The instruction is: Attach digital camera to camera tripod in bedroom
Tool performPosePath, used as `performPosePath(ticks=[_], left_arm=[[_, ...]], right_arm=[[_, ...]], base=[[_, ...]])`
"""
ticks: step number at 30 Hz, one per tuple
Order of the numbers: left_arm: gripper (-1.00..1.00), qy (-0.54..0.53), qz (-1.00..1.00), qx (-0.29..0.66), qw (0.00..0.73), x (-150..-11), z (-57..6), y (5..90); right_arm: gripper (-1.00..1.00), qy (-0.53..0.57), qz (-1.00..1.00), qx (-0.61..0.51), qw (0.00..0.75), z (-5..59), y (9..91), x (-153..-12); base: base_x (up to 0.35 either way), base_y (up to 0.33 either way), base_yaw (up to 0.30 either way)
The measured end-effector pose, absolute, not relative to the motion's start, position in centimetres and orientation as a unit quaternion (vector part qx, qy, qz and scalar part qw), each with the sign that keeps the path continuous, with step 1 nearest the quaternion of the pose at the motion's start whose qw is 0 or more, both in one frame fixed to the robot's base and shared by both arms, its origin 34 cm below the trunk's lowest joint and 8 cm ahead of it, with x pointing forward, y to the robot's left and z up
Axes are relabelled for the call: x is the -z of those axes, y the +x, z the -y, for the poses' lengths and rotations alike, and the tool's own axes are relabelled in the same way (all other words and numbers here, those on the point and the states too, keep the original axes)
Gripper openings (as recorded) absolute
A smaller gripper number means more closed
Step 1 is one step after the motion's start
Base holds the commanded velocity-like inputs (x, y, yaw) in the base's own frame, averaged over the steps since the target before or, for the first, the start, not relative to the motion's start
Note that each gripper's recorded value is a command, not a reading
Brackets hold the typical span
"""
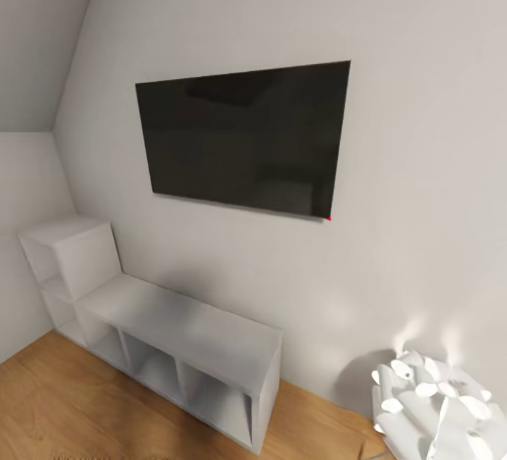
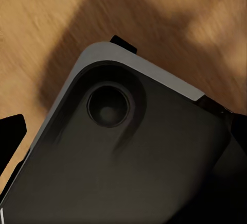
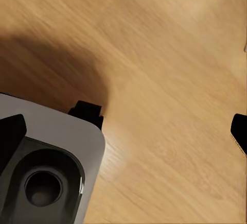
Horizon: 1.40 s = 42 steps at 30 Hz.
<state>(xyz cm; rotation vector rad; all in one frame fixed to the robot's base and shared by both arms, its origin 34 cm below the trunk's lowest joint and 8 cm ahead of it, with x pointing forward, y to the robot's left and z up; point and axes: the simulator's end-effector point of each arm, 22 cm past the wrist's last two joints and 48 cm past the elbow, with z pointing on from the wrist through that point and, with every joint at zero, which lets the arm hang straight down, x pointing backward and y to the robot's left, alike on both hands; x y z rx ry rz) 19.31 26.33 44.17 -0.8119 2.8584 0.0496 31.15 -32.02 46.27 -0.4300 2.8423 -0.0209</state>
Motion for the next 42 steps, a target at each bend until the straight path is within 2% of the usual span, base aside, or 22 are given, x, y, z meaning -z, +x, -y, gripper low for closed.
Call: performPosePath(ticks=[42], left_arm=[[1.0, -0.273, -0.958, -0.017, 0.087, -44.18, -26.38, 19.43]], right_arm=[[1.0, -0.148, -0.98, 0.007, 0.133, 32.06, 31.15, -46.26]], base=[[0.004, 0.0, 0.255]])
